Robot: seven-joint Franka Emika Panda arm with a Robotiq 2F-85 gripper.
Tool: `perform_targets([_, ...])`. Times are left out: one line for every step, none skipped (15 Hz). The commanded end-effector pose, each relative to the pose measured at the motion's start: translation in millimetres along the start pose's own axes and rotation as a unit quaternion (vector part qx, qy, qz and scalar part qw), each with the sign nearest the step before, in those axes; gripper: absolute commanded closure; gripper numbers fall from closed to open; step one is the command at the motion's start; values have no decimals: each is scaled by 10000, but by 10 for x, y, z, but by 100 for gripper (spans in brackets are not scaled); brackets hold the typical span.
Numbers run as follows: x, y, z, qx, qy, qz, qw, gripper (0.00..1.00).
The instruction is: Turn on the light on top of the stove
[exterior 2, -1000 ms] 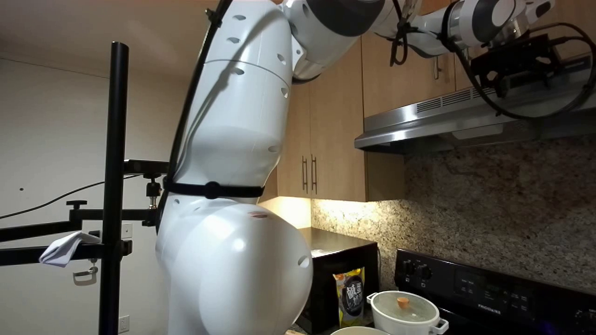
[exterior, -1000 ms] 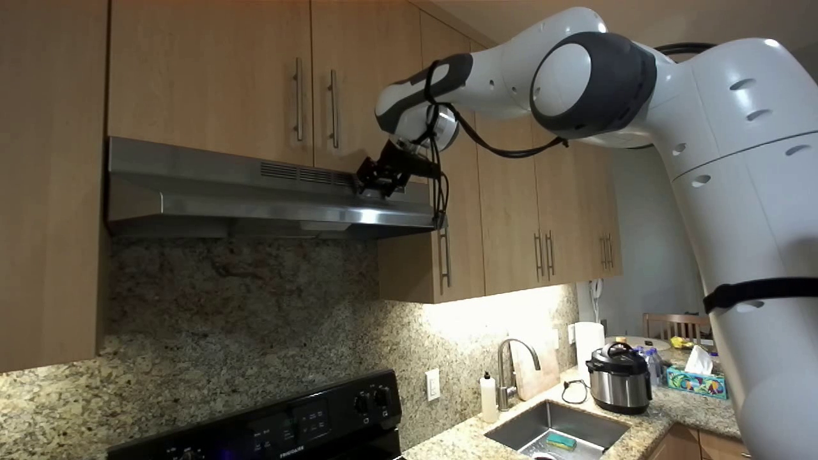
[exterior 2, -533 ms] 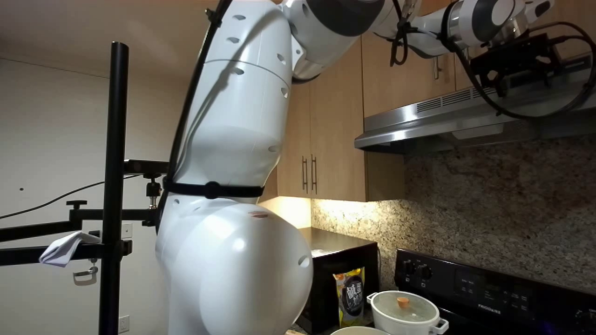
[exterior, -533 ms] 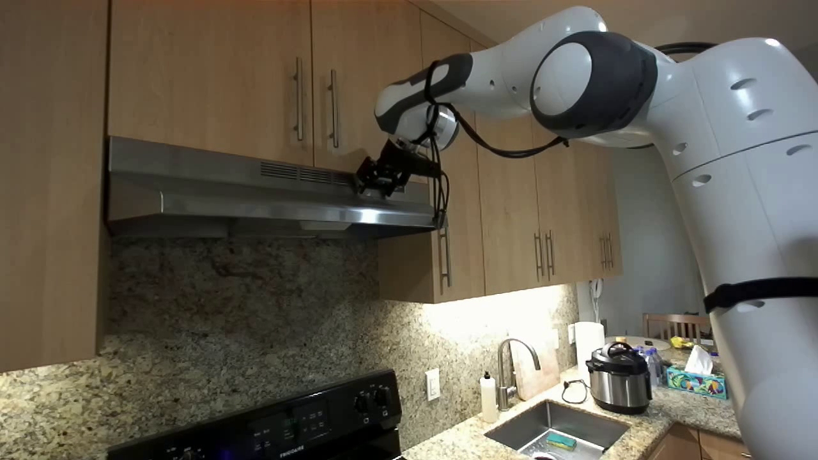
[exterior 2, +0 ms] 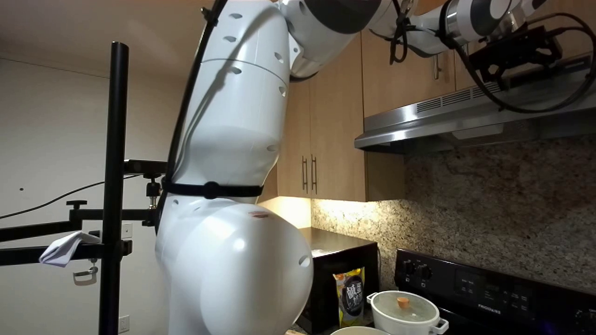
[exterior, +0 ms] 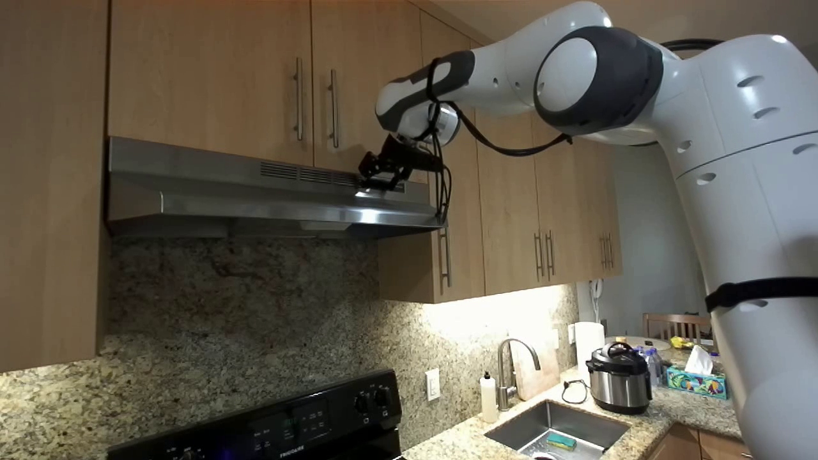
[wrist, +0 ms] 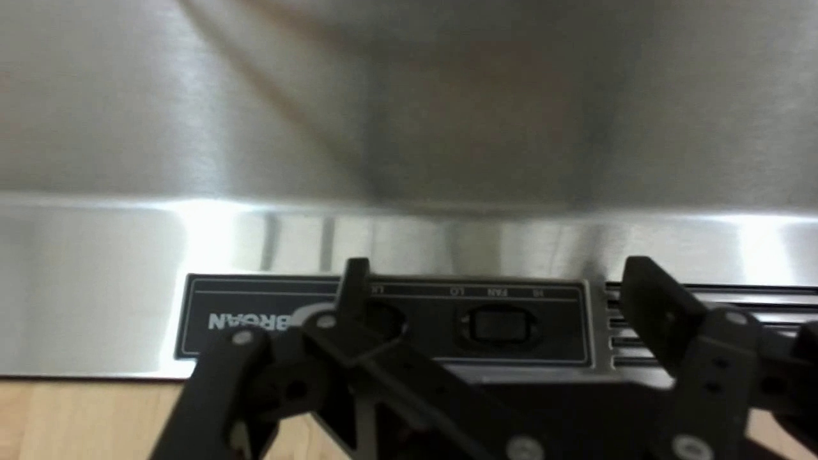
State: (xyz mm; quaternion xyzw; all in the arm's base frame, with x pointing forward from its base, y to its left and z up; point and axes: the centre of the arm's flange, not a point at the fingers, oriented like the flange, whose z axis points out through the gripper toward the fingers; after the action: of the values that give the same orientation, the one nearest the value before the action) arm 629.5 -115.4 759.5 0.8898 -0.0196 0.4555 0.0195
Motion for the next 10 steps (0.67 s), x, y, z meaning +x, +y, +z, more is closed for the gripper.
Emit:
perform_targets([-85, -42, -89, -112, 41, 26, 9999, 0])
perform_targets([-81, -46, -80, -91, 31, 8, 10000, 0])
perform_targets([-78, -52, -71, -74, 25, 2, 10000, 0])
perform_targets([-75, -58, -64, -69, 25, -6, 10000, 0])
perform_targets([-73, -62, -61, -60, 34, -11, 10000, 0])
perform_targets([-65, -69, -65, -58, 52, -29, 10000, 0])
perform_targets([-58, -73, -60, -58, 60, -39, 10000, 0])
perform_targets([-52, -78, -51, -48, 51, -47, 10000, 0])
perform_targets([-49, -84, -42, -48, 50, -55, 10000, 0])
perform_targets([-44, -86, -25, -43, 40, -64, 10000, 0])
